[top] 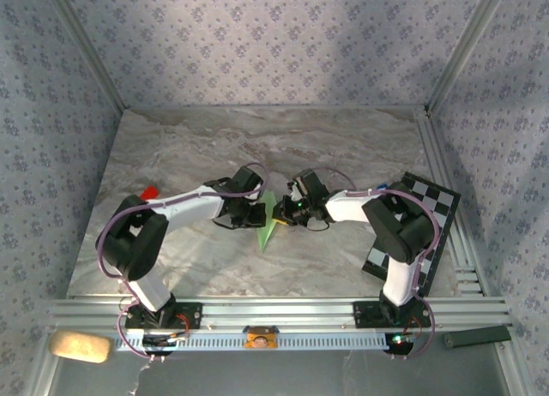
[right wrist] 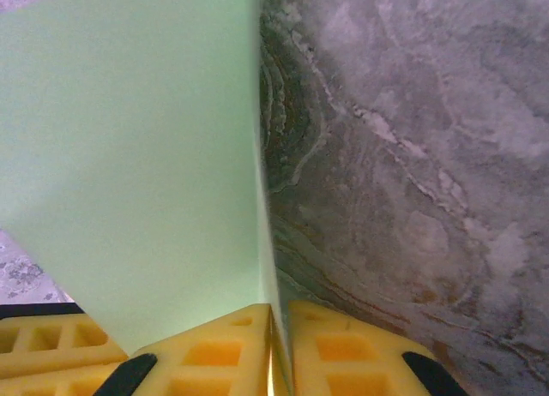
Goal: Fold a paper plane with a square sheet of paper (pick it up from the middle)
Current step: Move a paper plane to the center of the table.
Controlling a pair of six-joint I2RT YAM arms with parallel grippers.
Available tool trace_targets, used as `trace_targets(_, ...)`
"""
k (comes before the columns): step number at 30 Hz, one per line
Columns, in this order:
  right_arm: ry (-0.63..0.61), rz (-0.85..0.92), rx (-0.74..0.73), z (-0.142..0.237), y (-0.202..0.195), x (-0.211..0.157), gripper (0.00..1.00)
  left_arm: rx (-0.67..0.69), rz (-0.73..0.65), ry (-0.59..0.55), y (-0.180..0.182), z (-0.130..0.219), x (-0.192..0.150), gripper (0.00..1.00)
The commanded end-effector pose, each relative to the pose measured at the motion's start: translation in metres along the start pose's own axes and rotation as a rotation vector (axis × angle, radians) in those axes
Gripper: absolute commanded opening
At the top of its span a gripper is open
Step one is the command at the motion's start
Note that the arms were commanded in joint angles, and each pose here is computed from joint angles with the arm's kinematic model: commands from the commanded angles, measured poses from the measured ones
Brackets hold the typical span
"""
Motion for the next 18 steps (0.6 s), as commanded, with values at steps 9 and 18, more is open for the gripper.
trace_targets(9,0.020,-0.035,0.019,-0.005,-0.009,0.000,0.09,0.003,-0.031,0.036,-0.007,-0.004,0.003,0.14)
trace_targets(18,0.022,-0.036,0.023,-0.004,-0.009,0.000,0.09,0.014,-0.026,0.053,-0.008,-0.011,0.003,0.16)
Point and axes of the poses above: each hand's point on the last joint's axis, 136 mm out from that joint toward the fingers, its own z axis back along the fingers, its own y axis along the line the jaws close on, x = y × z, the point moved 10 cm from there along z, back along the fingers, and after that the axes turned 10 degrees about -z, right-handed, at the moved point
